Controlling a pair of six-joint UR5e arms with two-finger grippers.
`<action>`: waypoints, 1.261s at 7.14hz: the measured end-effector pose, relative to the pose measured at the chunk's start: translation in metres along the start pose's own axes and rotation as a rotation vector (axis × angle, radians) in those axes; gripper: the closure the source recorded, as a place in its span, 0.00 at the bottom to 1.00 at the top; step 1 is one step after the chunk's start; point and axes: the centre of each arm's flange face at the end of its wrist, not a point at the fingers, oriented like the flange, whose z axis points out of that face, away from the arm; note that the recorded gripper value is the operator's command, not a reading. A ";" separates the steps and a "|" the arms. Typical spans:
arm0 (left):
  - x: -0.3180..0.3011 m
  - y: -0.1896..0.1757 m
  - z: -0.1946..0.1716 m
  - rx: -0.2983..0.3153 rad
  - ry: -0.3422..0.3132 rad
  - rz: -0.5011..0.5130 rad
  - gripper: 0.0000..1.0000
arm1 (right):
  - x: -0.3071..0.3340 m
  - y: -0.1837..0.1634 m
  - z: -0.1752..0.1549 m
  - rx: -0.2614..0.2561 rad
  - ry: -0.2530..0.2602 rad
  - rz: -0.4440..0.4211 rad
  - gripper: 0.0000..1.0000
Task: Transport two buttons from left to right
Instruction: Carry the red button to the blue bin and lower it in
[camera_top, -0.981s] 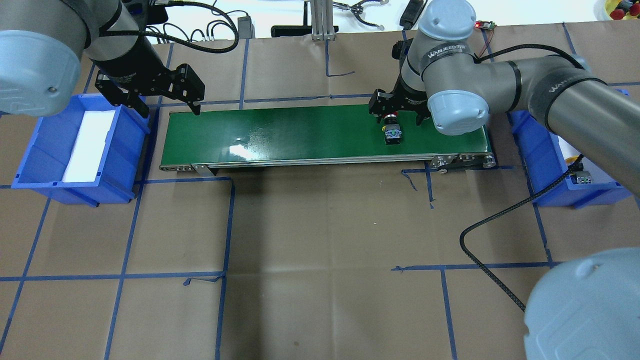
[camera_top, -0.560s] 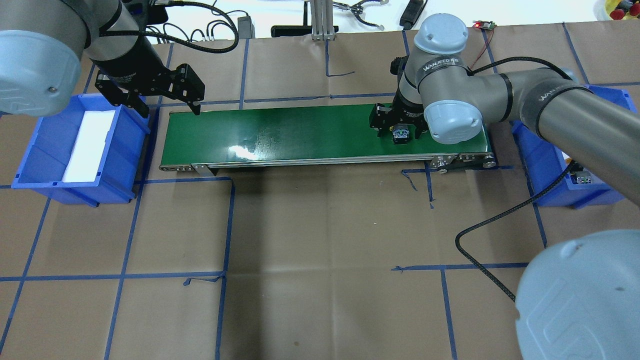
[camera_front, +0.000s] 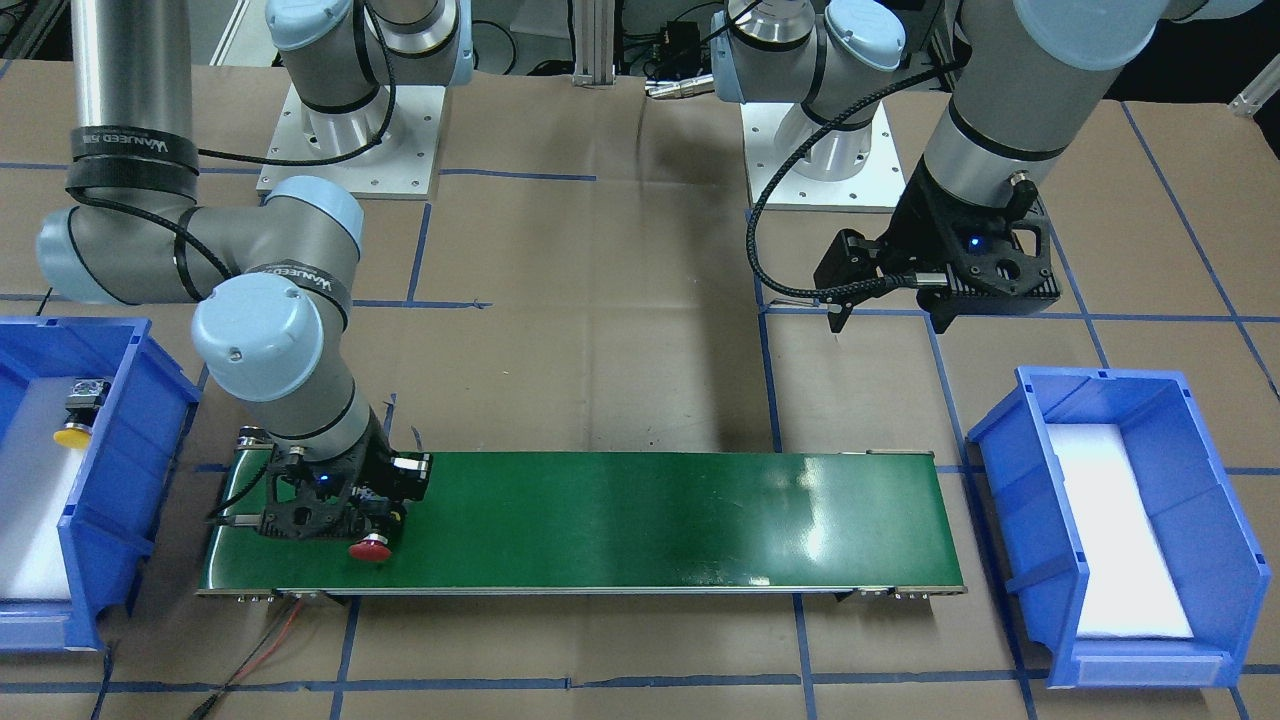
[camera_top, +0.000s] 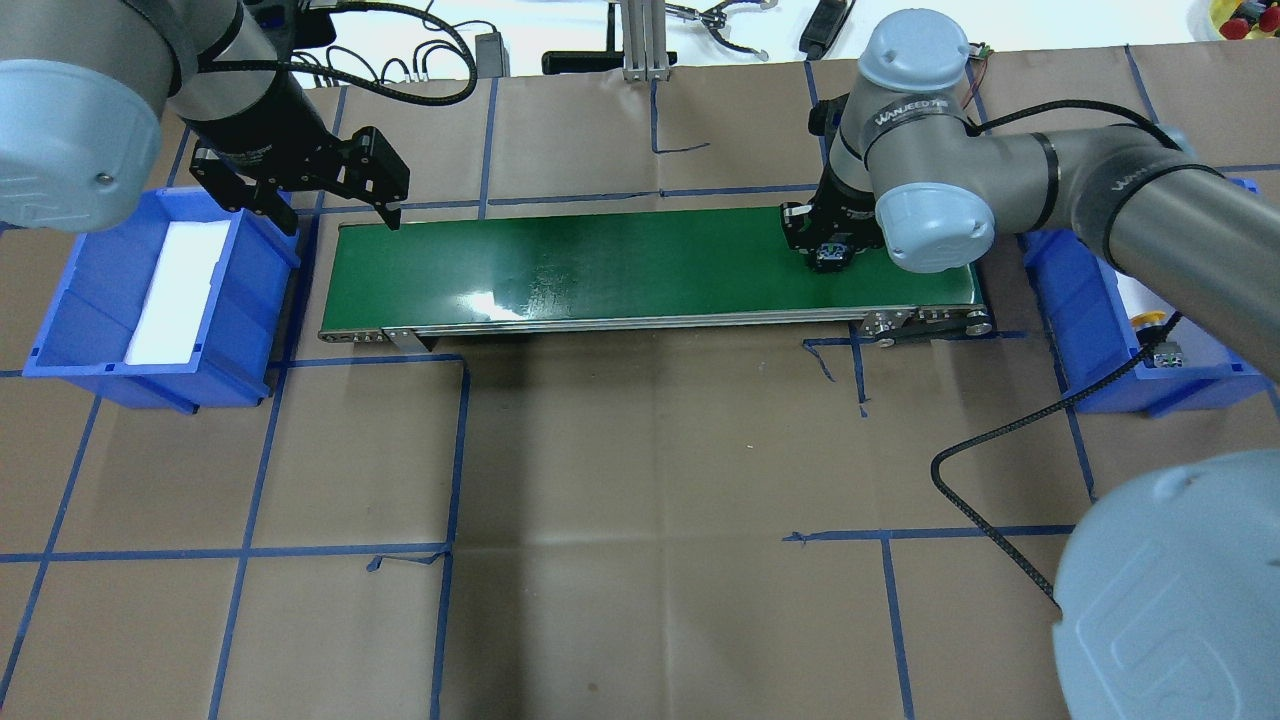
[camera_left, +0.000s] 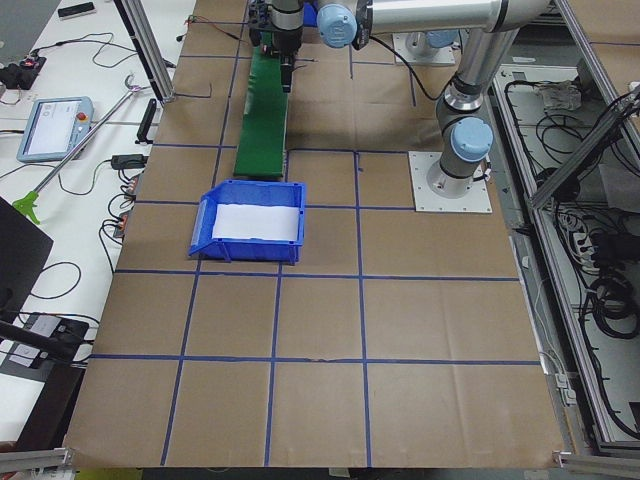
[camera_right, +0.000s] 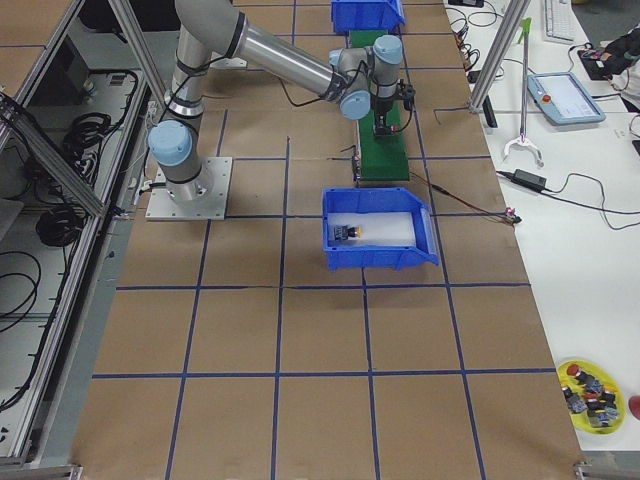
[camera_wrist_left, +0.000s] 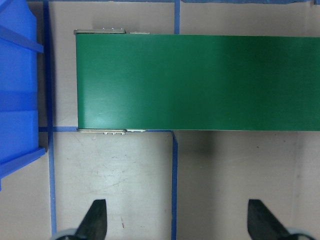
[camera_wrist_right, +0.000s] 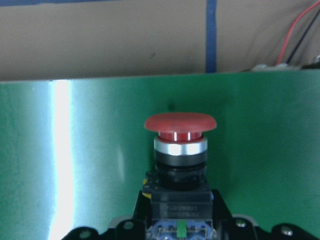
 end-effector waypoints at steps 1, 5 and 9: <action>0.000 0.000 0.000 0.000 0.000 0.000 0.00 | 0.025 -0.009 -0.026 0.016 0.014 0.000 0.94; 0.000 0.000 -0.001 0.002 0.000 0.000 0.00 | 0.172 -0.049 -0.142 0.041 0.044 -0.066 0.96; 0.000 0.001 -0.002 0.003 0.000 0.000 0.00 | 0.325 -0.055 -0.084 -0.045 0.017 -0.179 0.97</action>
